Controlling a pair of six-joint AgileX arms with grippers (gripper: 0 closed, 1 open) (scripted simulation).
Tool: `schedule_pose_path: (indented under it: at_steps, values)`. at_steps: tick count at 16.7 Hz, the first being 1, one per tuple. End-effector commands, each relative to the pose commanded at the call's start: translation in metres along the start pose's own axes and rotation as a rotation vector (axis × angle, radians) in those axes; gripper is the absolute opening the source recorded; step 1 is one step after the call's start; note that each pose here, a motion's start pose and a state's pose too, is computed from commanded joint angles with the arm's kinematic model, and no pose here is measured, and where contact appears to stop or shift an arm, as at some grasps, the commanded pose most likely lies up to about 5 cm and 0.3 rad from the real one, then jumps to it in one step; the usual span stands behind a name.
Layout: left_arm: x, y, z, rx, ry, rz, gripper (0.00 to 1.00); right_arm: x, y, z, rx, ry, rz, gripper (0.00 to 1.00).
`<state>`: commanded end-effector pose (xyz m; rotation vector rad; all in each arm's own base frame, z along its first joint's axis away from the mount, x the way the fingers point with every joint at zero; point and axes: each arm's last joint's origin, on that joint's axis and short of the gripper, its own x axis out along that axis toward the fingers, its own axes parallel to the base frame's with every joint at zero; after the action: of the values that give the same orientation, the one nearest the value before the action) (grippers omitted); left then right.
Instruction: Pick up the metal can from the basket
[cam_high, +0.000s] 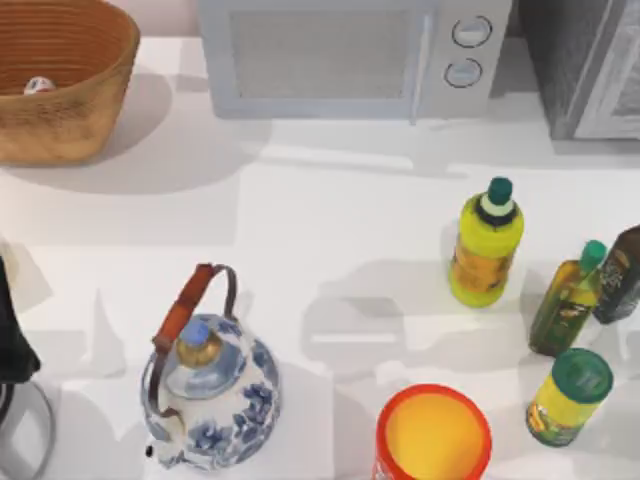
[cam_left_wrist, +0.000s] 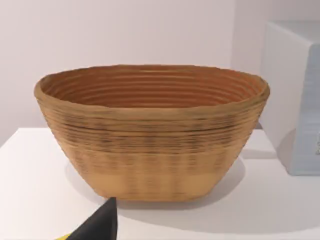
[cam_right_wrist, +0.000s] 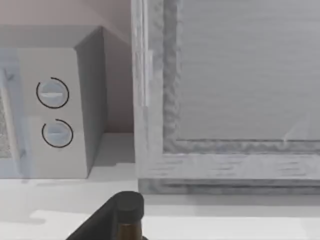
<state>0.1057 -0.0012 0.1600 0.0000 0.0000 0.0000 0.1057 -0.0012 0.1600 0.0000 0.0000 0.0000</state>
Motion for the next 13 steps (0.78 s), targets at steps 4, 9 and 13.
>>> schedule_pose_path:
  at_steps: [4, 9, 13]
  values:
    - [0.000, 0.000, 0.006, 0.001, 0.013, 0.003, 1.00, 0.000, 0.000, 0.000, 0.000, 0.000, 0.000, 1.00]
    - [0.009, 0.003, 0.055, 0.007, 0.133, 0.022, 1.00, 0.000, 0.000, 0.000, 0.000, 0.000, 0.000, 1.00]
    - [0.041, 0.008, 0.114, 0.011, 0.293, 0.039, 1.00, 0.000, 0.000, 0.000, 0.000, 0.000, 0.000, 1.00]
